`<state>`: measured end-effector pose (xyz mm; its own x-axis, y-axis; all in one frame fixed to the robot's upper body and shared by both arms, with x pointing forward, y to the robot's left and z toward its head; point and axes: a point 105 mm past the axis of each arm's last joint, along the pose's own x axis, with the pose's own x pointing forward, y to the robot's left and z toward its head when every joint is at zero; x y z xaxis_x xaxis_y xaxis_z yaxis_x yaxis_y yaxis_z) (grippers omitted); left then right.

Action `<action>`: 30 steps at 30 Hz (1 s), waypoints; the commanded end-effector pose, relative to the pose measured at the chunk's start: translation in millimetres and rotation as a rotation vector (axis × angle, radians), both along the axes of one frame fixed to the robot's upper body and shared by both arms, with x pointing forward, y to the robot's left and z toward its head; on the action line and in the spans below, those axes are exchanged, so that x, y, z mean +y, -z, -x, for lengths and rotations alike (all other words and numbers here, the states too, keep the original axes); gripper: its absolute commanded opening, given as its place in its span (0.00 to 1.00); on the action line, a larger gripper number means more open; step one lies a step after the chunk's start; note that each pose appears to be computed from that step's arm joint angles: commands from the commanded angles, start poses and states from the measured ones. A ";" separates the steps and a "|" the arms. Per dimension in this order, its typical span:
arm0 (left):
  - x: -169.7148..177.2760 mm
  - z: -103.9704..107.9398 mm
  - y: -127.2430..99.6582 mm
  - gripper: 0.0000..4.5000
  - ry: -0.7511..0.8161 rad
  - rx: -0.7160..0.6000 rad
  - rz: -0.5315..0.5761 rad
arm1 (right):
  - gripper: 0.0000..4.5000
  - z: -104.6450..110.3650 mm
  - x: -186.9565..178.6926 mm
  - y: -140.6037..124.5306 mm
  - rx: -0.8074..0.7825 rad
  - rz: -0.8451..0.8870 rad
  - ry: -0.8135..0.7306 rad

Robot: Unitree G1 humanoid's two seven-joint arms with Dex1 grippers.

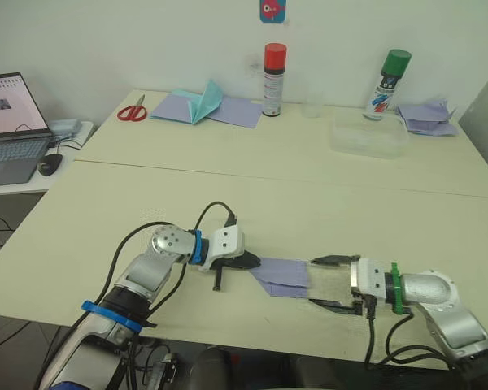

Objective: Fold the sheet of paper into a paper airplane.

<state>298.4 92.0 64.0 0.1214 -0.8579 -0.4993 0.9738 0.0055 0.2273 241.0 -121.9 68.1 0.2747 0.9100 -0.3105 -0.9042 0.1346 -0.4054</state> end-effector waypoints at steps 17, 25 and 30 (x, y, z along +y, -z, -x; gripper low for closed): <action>5.8 5.6 20.8 0.00 0.017 0.040 -0.099 | 0.70 -16.3 65.1 -2.9 -0.151 -0.083 -0.152; 5.5 4.3 21.7 0.00 0.013 0.041 -0.100 | 0.05 -16.2 63.5 -6.1 -0.118 -0.105 -0.153; 5.2 3.8 22.0 0.00 0.014 0.039 -0.100 | 0.00 -11.3 59.9 -9.4 -0.112 -0.105 -0.170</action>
